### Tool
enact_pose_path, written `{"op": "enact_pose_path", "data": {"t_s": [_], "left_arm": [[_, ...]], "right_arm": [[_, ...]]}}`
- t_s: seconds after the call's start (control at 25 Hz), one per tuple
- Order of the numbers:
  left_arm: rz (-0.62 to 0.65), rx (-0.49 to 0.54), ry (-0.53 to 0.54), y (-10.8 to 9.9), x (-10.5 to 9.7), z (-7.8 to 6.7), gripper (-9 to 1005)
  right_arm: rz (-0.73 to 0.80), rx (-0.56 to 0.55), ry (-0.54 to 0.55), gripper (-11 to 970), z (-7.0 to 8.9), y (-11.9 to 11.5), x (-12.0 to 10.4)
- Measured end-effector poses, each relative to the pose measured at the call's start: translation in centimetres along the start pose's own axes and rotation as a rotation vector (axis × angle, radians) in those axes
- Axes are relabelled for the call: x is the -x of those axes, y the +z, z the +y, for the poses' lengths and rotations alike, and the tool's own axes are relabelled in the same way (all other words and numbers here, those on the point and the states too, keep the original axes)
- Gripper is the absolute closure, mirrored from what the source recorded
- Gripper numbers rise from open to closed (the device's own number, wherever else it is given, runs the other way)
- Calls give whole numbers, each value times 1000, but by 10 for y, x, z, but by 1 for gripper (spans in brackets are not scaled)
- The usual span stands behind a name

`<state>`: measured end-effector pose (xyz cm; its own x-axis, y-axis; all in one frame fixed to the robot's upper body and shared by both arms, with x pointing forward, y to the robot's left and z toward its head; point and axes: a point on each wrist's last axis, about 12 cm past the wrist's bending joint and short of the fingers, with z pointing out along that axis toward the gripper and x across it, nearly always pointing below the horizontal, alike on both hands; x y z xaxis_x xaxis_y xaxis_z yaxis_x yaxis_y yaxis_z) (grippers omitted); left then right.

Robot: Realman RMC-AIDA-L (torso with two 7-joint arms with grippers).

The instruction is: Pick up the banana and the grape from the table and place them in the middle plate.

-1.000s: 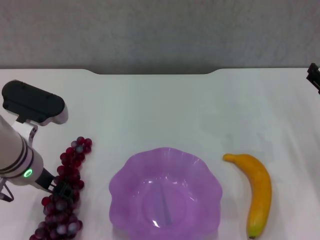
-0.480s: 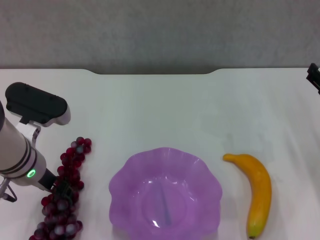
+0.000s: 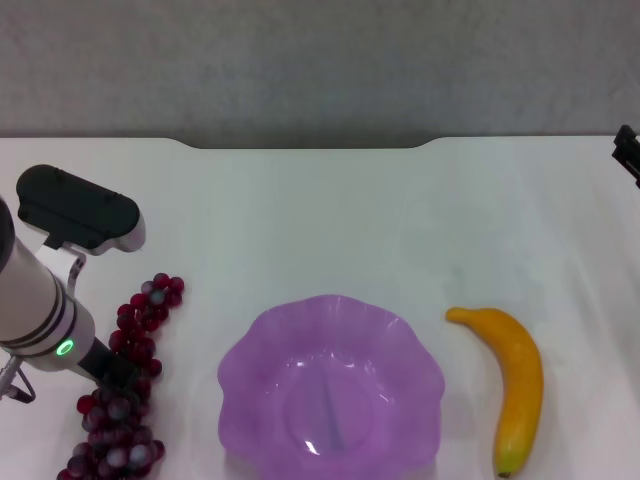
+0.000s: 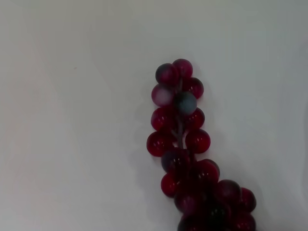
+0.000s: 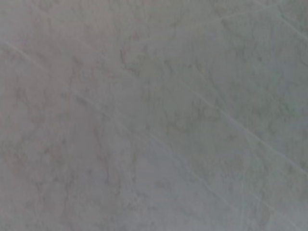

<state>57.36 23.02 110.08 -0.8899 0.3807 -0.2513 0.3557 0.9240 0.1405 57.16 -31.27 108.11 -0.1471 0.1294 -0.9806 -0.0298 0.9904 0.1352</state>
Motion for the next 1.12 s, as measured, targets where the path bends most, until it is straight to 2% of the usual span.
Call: {"op": "enact_pose_path", "data": {"t_s": [0.28,0.52,0.8,0.84,1.0,1.12], "left_arm": [[2,3,26,0,0,-1,798],[-17,3,44,-1,2,-2,818],[-130,-1,60,-22,10,-5,825],[-180,3,63,-33,12,-3,826],[-230,12,55,-47,14,4,828],[-276,26,35,-61,13,16,828]], "right_arm": [[0,0,-1,94,0,0,0],[2,0,-3,93,0,0,-1],[6,-2,-4,93,-1,-1,-2],[6,-2,-4,93,-1,-1,-2],[7,-4,-4,93,-1,-1,-2],[8,-3,-4,93,-1,-1,-2]]}}
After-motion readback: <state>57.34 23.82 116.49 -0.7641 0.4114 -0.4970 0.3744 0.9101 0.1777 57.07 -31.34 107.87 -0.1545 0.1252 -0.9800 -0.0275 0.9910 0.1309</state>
